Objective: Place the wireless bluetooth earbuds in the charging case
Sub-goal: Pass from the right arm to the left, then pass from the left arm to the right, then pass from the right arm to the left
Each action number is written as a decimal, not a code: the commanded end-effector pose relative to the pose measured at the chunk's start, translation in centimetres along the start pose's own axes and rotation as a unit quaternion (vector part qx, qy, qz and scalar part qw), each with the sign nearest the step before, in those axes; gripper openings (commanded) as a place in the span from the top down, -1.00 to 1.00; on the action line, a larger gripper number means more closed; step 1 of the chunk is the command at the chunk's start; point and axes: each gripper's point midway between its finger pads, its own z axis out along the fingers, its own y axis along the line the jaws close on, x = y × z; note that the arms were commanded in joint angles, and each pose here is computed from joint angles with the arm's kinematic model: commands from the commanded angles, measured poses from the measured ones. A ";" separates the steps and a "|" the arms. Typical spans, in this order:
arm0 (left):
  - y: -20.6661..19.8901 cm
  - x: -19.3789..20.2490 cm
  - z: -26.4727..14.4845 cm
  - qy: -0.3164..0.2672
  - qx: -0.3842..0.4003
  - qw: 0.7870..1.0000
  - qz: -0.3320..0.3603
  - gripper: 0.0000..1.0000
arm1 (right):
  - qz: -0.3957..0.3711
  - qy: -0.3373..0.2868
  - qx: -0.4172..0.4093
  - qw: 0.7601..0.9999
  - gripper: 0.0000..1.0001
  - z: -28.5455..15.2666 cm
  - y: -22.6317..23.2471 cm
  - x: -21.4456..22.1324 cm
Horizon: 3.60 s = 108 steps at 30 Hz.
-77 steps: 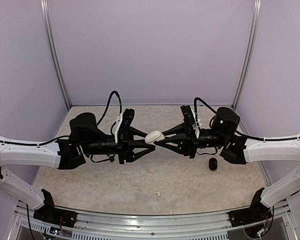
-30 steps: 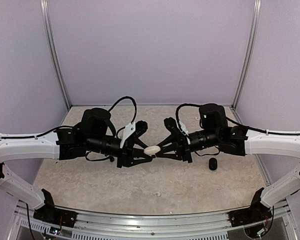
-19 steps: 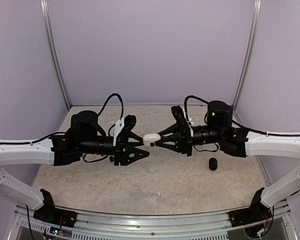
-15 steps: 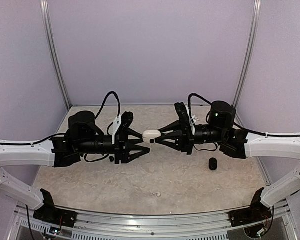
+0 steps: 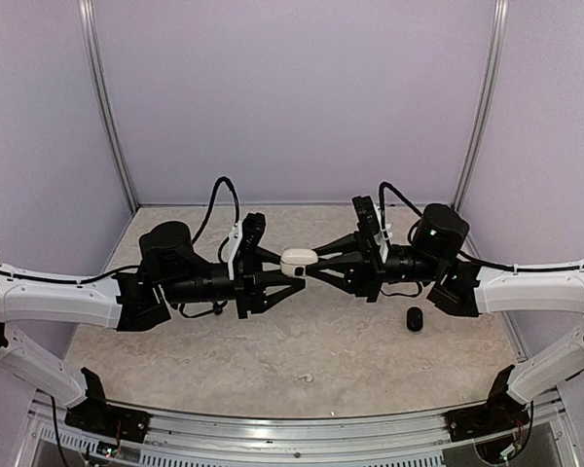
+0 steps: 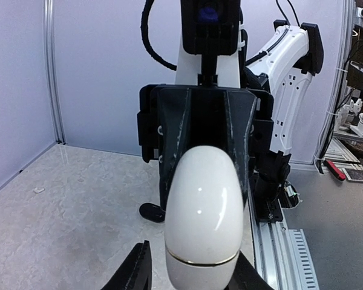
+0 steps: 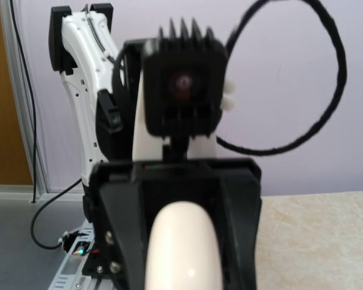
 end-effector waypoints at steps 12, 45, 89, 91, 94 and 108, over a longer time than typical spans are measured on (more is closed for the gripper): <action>-0.5 -2.8 0.4 -0.044 0.009 0.999 0.010 0.10 | -0.008 -0.019 -0.003 1.000 0.85 -0.5 0.4 -0.8; -1.3 2.0 -0.7 0.049 0.032 0.998 0.001 0.79 | -0.032 0.082 0.005 0.996 -0.07 -0.2 -0.4 2.0; -0.9 0.8 0.5 0.018 0.013 0.999 0.033 0.14 | 0.007 0.041 -0.037 0.998 0.78 0.8 0.2 1.6; -1.0 0.5 0.6 0.013 0.014 0.999 0.035 0.15 | 0.008 0.041 -0.040 0.998 0.78 0.9 0.3 1.7; -1.0 0.4 0.7 0.011 0.015 0.999 0.034 0.20 | 0.007 0.041 -0.040 0.998 0.78 0.9 0.4 1.7; -1.2 0.9 -0.1 0.020 0.014 0.999 0.029 0.25 | 0.006 0.057 -0.032 0.998 0.78 0.4 0.6 2.4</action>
